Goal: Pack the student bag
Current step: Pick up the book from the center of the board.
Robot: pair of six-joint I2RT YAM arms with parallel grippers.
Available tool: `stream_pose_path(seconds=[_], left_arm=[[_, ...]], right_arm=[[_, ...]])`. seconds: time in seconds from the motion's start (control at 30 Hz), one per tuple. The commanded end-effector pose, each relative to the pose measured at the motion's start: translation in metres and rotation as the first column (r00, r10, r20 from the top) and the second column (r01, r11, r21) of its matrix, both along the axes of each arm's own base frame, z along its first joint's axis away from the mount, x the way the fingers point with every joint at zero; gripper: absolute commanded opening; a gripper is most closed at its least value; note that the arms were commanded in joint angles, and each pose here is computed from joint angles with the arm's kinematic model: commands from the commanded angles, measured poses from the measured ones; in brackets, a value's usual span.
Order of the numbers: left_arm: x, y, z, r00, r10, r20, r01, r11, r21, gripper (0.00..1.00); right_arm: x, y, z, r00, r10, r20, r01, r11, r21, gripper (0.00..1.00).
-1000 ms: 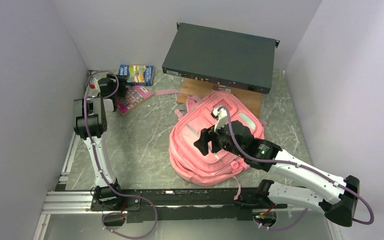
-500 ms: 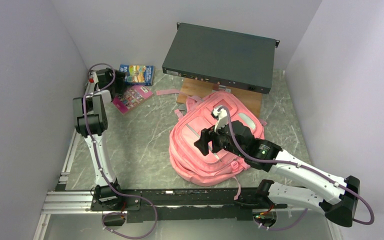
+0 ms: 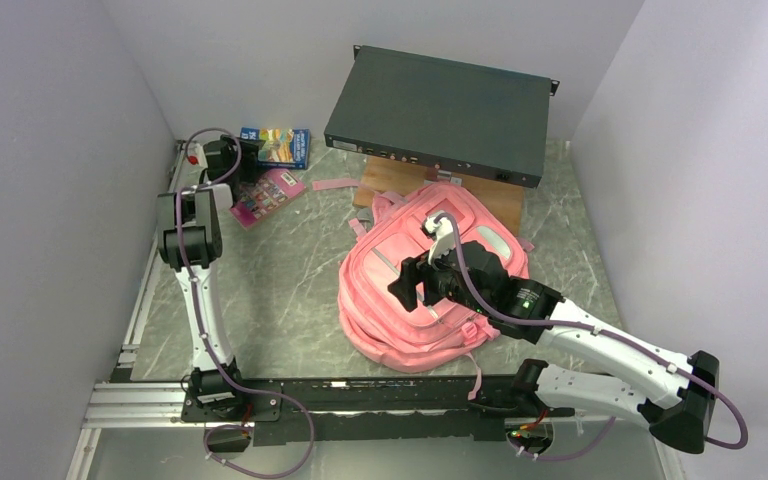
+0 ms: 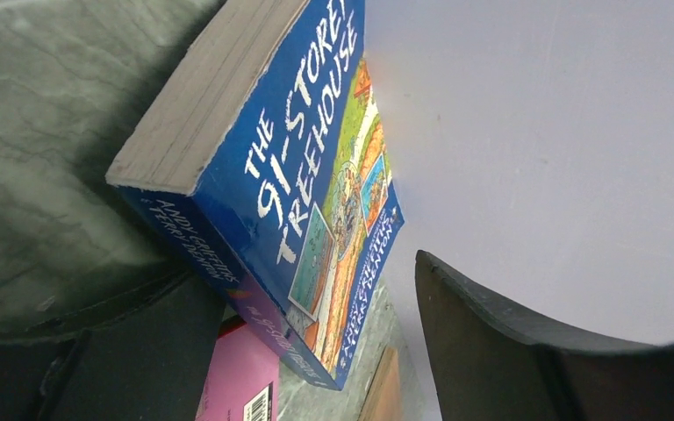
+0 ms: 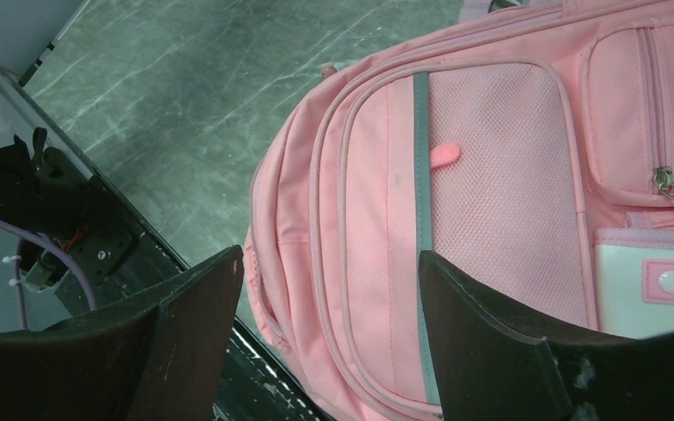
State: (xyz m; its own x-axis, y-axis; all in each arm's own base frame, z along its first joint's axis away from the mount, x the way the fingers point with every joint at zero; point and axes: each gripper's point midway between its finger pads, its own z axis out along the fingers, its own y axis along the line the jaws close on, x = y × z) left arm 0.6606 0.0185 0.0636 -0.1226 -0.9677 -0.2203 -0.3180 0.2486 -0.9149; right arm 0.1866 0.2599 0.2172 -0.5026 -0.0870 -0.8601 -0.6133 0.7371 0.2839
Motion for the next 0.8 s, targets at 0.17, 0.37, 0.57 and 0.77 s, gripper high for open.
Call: stream_pose_path(seconds=[0.17, 0.37, 0.57, 0.77], left_arm=[[0.003, -0.013, -0.008, 0.997, 0.027, 0.078, -0.03, 0.999, 0.034, 0.67], [-0.003, -0.007, 0.012, 0.992, 0.037, 0.12, -0.043, 0.998, 0.051, 0.18], [-0.013, 0.002, 0.043, 0.983, 0.035, 0.182, -0.036, 0.999, -0.001, 0.0], [-0.075, -0.001, 0.102, 0.978, -0.01, 0.21, 0.008, 1.0, 0.013, 0.0]], right_arm=[[0.009, 0.006, 0.028, 0.998, -0.013, 0.06, 0.01, 0.999, 0.05, 0.75], [0.009, 0.006, 0.028, 0.998, -0.015, 0.064, 0.011, 0.998, 0.058, 0.75], [0.007, 0.006, 0.029, 0.998, -0.002, 0.059, -0.001, 0.998, 0.058, 0.75], [0.005, 0.009, 0.029, 0.994, 0.048, 0.1, -0.052, 0.998, 0.038, 0.78]])
